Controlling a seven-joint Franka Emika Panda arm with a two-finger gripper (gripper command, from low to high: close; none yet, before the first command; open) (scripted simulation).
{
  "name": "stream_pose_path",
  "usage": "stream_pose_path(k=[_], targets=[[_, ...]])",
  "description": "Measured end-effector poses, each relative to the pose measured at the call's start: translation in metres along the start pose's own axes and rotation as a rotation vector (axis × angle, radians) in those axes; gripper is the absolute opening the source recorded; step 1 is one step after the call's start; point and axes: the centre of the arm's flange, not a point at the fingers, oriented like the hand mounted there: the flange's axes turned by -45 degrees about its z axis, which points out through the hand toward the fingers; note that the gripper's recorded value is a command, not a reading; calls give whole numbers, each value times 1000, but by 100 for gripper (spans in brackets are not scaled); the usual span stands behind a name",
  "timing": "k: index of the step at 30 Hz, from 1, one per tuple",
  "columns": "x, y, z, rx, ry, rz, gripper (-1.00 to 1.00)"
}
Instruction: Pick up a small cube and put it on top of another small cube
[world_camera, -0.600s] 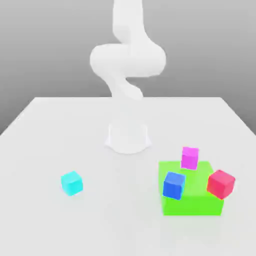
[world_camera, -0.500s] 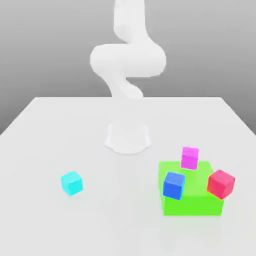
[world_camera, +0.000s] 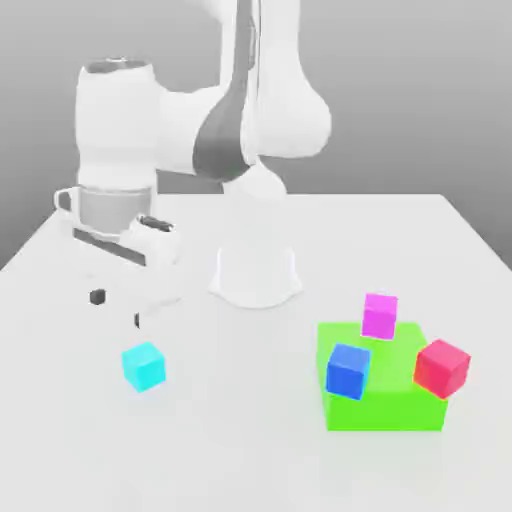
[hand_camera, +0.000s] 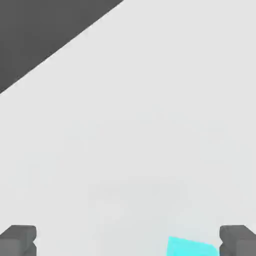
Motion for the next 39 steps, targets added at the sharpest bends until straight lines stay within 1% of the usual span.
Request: stream_pose_path(k=[2, 7, 8, 15, 24, 28, 31, 35, 39], targets=[[-9, 10, 29, -13, -29, 32, 0], [-14, 16, 71, -17, -39, 46, 0], [-15, 16, 77, -16, -40, 46, -100], [-16, 16, 78, -15, -39, 46, -100], [-13, 7, 17, -13, -39, 28, -100], [-13, -72, -9, -8, -35, -113, -100], [-34, -147, -31, -2, -33, -244, -100], [-88, -231, -61, 4, -34, -409, -100], [-164, -294, -90, 8, -39, -565, -100]])
